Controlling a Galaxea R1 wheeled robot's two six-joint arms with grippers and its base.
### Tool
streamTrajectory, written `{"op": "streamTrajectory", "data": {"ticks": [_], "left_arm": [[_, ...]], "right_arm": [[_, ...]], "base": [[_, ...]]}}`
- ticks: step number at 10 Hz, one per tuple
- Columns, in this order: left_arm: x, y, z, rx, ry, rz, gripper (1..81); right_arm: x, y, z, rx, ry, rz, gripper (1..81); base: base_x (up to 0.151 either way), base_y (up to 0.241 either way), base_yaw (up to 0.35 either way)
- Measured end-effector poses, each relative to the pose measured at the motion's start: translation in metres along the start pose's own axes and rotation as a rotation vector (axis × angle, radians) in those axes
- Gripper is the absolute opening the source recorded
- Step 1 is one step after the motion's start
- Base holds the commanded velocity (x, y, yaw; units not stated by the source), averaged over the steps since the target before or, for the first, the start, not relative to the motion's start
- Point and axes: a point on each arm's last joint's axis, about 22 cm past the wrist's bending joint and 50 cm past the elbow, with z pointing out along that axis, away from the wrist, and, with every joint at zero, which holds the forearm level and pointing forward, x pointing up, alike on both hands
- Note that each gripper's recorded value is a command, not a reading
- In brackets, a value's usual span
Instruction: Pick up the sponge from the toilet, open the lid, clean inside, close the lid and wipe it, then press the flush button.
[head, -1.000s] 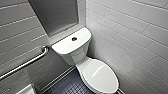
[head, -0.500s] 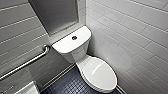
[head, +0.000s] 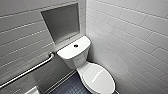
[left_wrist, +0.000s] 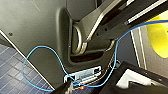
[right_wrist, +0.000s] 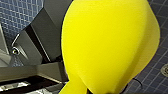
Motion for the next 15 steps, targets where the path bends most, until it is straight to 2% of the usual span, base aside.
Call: {"op": "streamTrajectory", "data": {"ticks": [2, 11, 12, 15], "left_arm": [[-0.001, 0.008, -0.007, 0.001, 0.034, 0.025, 81.1], [0.002, 0.024, -0.033, 0.038, 0.185, 0.141, 81.1], [0.001, 0.025, -0.035, 0.039, 0.195, 0.147, 81.1], [-0.027, 0.026, -0.038, 0.043, 0.174, 0.132, 81.1]], "right_arm": [[-0.003, -0.006, -0.009, 0.004, 0.03, -0.034, 1.0], [-0.02, -0.049, -0.042, 0.086, 0.155, -0.169, 1.0], [-0.021, -0.051, -0.045, 0.09, 0.165, -0.175, 1.0], [-0.046, -0.036, -0.047, 0.065, 0.15, -0.175, 1.0]], "base": [[0.0, 0.0, 0.0], [0.0, 0.0, 0.0], [0.0, 0.0, 0.0], [0.0, 0.0, 0.0]]}}
